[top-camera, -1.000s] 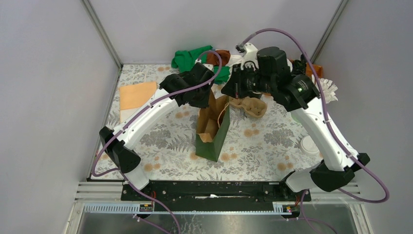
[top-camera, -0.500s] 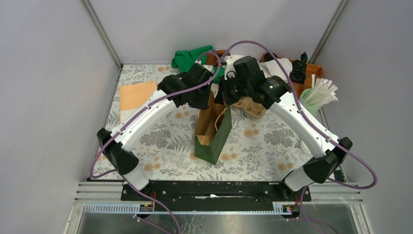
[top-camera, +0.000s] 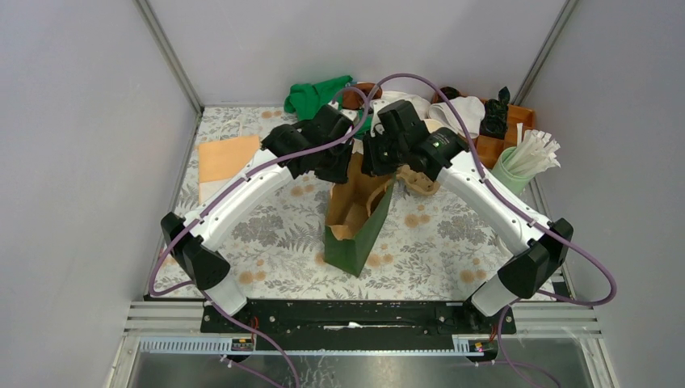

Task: Pack the takeout coffee
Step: Open the takeout bag at the center of the board.

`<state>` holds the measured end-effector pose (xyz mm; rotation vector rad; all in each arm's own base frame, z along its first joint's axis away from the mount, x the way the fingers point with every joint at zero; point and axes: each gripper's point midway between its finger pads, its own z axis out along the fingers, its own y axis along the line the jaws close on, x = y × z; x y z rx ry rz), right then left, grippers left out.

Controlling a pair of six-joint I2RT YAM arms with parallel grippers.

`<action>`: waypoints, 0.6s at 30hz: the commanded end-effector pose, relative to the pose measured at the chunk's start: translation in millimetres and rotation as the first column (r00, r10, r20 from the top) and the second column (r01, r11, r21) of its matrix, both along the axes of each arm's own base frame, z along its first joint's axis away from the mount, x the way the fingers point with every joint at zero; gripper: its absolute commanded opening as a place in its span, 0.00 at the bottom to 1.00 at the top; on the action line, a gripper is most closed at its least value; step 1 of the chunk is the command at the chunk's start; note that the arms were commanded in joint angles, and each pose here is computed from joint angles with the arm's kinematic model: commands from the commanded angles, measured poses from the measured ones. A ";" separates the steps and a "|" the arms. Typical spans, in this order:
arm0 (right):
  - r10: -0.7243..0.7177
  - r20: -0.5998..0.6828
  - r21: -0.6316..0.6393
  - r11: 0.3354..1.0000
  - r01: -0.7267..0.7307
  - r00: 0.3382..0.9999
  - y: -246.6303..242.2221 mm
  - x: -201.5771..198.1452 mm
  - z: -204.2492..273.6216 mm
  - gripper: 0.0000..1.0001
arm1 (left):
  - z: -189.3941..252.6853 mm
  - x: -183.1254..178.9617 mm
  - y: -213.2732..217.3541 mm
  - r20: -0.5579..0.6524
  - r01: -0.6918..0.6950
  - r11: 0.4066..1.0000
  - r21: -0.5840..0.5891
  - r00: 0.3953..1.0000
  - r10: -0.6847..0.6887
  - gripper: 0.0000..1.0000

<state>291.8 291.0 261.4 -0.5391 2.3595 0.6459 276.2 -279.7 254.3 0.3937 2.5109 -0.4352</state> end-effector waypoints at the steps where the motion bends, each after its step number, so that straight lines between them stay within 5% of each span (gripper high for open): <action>1: -0.211 0.164 -0.087 0.970 0.227 0.964 -33.6 35.3 5.5 0.22 | 17.1 -7.1 -0.6 0.038 0.062 0.997 -0.046 0.997 -0.060 0.00; 8: -0.267 0.193 -0.177 0.937 0.301 0.944 -49.2 46.8 -9.8 0.26 | 14.1 -18.0 3.4 0.011 0.102 0.994 -0.033 0.995 -0.102 0.00; 18: 0.010 0.054 -0.129 0.992 -0.003 0.999 -12.9 -2.7 -31.5 0.28 | 16.8 -8.5 0.9 0.039 0.097 0.995 -0.022 0.995 -0.096 0.00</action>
